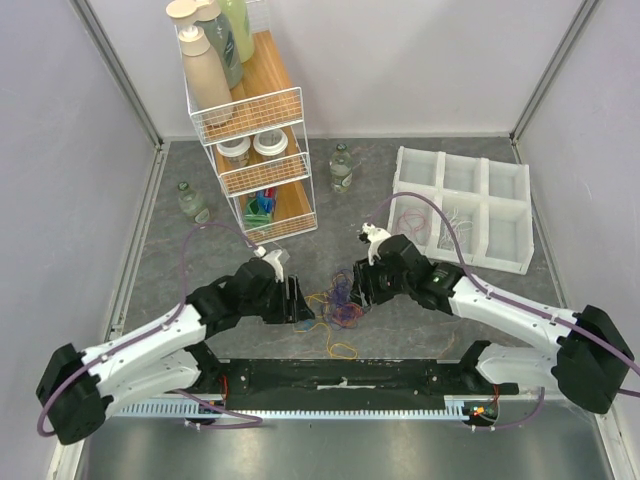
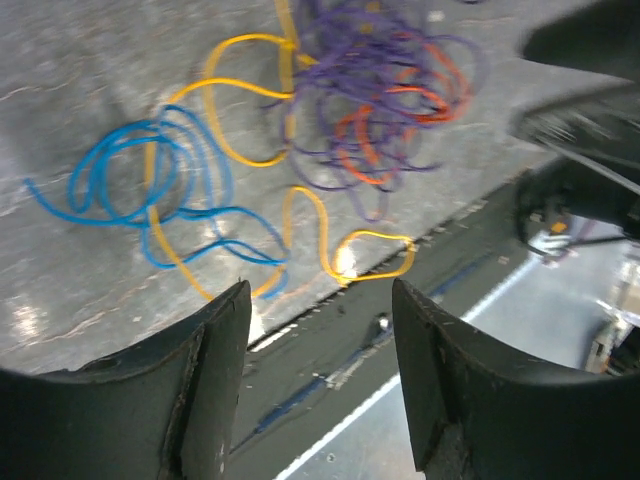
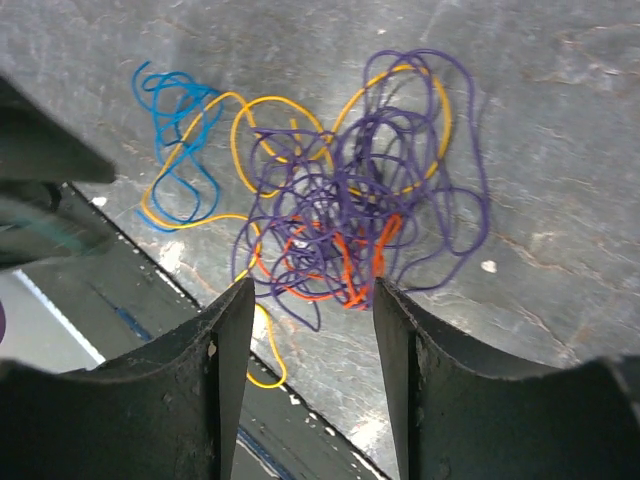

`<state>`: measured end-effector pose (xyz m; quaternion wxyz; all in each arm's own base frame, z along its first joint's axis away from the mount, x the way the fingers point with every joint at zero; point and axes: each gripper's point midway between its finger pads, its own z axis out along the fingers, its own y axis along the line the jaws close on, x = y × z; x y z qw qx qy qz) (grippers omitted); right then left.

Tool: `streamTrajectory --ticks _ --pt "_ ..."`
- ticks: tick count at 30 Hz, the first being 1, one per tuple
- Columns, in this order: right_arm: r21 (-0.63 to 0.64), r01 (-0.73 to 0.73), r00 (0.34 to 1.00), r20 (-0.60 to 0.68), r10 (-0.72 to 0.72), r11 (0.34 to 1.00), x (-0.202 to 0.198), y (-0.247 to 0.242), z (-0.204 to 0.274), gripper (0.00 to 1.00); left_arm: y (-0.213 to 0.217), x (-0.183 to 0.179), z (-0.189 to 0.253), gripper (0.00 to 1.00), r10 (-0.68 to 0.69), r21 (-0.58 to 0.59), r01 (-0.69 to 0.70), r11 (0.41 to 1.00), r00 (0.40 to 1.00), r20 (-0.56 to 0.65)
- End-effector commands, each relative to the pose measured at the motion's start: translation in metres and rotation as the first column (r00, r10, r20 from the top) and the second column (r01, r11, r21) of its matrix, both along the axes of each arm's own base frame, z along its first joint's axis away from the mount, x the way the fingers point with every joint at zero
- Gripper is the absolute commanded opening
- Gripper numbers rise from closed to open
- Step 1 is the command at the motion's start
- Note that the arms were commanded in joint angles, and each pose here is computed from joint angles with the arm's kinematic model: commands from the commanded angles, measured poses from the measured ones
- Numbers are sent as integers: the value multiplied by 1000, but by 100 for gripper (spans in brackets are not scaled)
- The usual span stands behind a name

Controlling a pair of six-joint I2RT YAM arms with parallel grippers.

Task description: Untangle the cables

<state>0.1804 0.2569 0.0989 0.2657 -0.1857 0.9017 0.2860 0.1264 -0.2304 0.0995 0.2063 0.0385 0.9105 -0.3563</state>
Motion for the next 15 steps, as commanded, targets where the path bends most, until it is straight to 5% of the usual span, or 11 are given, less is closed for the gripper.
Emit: streamTrajectory --ticks 1,9,15 --pt "105 -49 998 41 45 993 -9 27 22 59 12 25 -16 63 87 162 -89 983 996 15" --pt "142 -120 990 93 107 983 -36 62 35 59 18 45 -46 52 93 308 -102 946 995 44" --pt "142 -132 990 59 124 981 -48 79 20 58 25 52 -50 33 121 342 -140 929 990 76"
